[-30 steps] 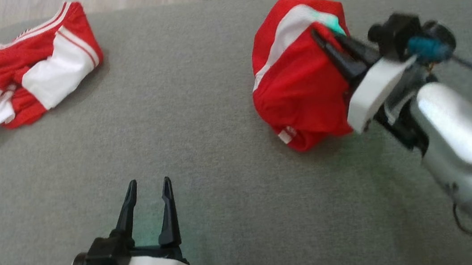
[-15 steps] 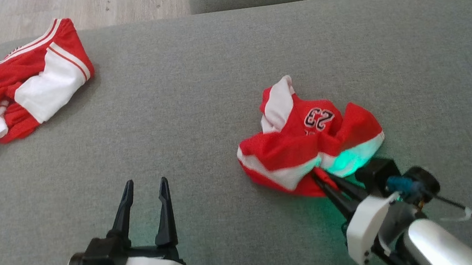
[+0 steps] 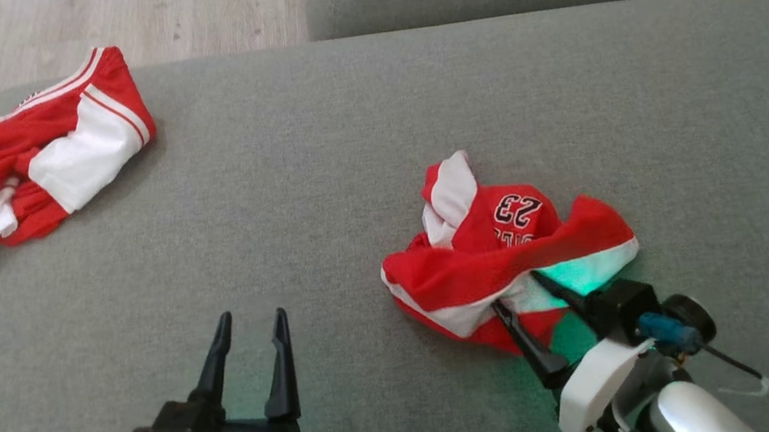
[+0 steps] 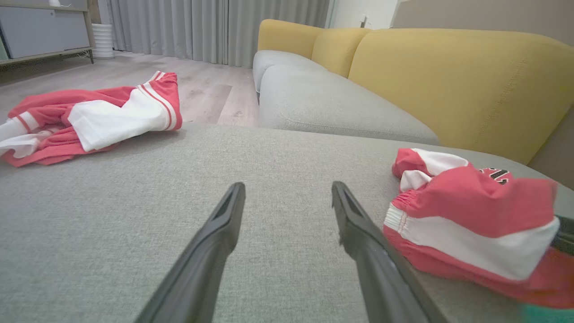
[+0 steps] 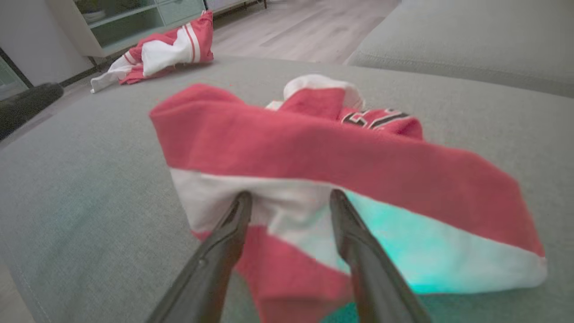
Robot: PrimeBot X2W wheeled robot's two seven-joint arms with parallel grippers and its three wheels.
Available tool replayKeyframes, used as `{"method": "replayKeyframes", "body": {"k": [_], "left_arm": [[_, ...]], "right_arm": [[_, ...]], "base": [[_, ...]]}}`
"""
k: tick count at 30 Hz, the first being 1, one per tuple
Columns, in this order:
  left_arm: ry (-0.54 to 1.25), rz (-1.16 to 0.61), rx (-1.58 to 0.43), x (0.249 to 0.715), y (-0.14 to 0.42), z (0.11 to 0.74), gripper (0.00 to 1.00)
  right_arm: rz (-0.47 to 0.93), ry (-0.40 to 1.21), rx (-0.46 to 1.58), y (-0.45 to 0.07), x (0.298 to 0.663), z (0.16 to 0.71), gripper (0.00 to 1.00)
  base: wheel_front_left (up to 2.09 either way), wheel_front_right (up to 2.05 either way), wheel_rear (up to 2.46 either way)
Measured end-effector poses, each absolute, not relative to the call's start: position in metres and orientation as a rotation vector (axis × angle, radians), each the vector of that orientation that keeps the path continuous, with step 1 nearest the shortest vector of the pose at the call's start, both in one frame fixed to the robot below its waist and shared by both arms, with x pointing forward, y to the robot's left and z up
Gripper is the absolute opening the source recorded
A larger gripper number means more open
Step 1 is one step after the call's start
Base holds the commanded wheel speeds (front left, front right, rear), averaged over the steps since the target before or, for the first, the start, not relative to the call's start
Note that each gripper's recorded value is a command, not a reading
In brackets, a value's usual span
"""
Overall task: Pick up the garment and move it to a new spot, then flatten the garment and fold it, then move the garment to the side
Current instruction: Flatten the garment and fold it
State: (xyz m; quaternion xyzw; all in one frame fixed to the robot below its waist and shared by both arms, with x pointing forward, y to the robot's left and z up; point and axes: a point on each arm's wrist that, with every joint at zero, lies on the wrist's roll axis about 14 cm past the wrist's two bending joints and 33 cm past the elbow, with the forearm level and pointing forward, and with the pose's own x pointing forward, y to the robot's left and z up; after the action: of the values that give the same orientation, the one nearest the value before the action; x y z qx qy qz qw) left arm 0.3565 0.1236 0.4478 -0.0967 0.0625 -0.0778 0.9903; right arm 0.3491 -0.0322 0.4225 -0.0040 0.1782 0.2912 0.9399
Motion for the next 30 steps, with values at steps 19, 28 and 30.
{"method": "replayKeyframes", "body": {"k": [19, 28, 30], "left_arm": [[0.134, -0.148, -0.2, 0.345, 0.126, 0.445, 1.0], [0.136, -0.121, -0.211, 0.343, 0.133, 0.444, 1.0], [0.14, -0.107, -0.214, 0.342, 0.136, 0.443, 1.0]], "right_arm": [[0.825, 0.246, -0.162, 0.025, 0.36, 0.481, 1.0], [0.946, 0.462, -0.395, 0.04, 0.361, 0.442, 1.0], [0.946, 0.517, -0.469, 0.034, 0.365, 0.432, 0.57]], "base": [[0.0, 0.0, 0.0], [0.0, 0.0, 0.0], [0.0, 0.0, 0.0]]}}
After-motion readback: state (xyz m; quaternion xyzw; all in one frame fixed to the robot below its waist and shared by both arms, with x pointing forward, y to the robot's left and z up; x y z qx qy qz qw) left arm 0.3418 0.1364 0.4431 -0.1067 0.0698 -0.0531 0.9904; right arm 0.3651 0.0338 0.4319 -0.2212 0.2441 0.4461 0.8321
